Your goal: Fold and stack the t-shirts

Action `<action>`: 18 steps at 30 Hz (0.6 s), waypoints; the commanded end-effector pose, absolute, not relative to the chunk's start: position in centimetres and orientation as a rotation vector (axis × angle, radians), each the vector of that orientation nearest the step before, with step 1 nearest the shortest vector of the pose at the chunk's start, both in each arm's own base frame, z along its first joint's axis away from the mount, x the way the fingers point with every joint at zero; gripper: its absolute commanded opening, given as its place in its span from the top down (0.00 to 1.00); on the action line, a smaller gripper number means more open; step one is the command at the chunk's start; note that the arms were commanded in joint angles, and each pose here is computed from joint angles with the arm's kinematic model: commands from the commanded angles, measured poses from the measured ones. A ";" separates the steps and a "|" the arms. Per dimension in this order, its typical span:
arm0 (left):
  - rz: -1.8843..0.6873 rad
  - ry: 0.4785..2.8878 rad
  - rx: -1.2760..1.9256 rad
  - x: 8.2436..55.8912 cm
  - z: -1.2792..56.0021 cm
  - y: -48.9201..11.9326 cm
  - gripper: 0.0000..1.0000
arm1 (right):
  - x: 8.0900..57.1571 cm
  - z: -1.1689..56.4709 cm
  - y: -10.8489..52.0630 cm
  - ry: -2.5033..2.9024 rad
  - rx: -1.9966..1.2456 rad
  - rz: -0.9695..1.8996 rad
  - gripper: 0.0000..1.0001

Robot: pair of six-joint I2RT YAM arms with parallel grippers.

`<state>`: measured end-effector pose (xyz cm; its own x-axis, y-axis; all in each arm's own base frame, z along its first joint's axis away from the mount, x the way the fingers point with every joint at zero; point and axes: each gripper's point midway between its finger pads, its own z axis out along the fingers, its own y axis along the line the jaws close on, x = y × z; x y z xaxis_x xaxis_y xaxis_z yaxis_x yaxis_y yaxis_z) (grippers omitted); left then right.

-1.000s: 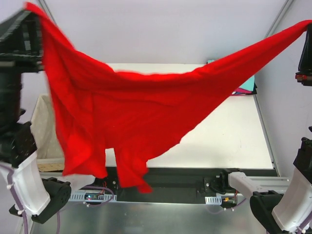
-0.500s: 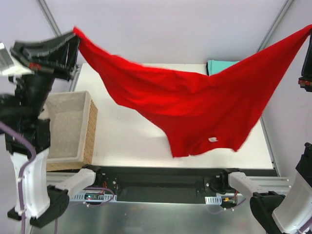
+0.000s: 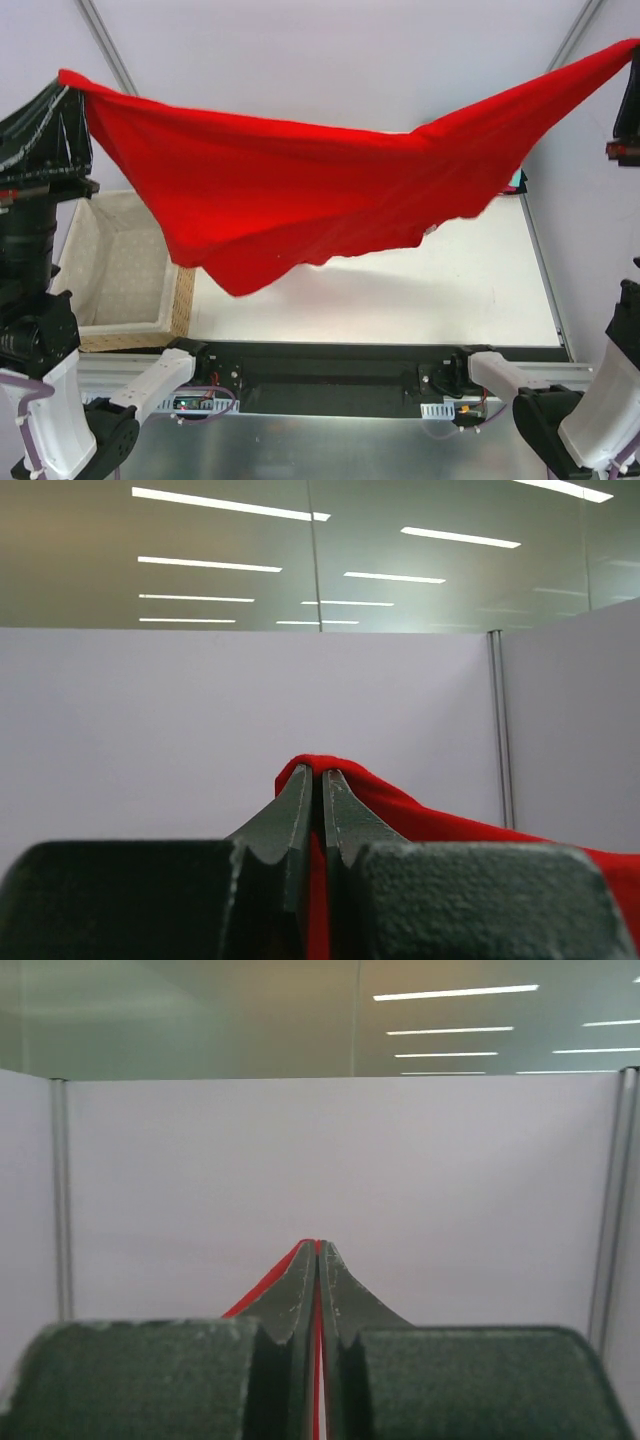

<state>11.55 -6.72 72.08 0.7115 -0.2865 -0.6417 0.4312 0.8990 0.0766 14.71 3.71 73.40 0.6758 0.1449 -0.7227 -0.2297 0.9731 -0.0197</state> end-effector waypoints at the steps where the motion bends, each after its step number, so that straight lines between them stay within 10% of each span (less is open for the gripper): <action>1: -0.411 0.470 0.340 2.9 72.9 -6.6 1.00 | 1.9 75.4 5.8 0.531 -0.290 0.284 0.99; 18: -0.444 0.451 0.299 3.2 72.3 -6.4 1.00 | -1.3 77.4 4.4 0.451 -0.228 0.242 0.99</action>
<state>1.60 -5.58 72.49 0.8219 -0.3252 -0.4676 0.4471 0.8770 0.1758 -2.89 4.09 76.68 0.8757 0.1787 -0.4486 -0.2773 0.9467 -0.1641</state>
